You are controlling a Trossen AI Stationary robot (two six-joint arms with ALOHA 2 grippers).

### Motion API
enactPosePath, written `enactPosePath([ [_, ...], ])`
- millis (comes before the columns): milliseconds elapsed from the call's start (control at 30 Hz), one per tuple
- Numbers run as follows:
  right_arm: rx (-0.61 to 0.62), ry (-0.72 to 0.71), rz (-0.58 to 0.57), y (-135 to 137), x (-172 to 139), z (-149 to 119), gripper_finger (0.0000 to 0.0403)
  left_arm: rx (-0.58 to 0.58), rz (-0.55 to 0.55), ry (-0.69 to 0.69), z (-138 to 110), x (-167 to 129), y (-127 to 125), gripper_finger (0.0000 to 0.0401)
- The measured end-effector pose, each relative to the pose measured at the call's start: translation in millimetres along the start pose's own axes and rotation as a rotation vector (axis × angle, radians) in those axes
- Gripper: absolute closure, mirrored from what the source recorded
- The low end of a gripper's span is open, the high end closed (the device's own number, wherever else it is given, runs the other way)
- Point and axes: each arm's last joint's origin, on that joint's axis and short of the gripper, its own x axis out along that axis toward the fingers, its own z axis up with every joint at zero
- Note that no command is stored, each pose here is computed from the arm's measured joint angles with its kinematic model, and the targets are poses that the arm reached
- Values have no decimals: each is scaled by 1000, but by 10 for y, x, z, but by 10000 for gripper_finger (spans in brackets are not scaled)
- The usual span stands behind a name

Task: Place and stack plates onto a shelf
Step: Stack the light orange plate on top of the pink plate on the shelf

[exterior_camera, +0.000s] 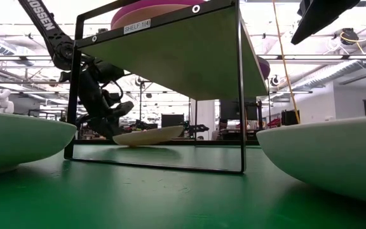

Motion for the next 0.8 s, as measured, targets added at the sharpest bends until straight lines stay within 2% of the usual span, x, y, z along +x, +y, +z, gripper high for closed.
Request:
enactPosePath([
  [167,3,0,0,0,0,0,346,9,-8,-7,9,-1,-5,376],
  [233,3,0,0,0,0,0,346,18,-16,-16,24,-7,-14,390],
  [567,2,0,1,0,0,0,346,92,-37,-19,34,-38,-18,393],
  [800,3,1,0,0,0,-1,346,90,-62,-109,164,-350,4,393],
])
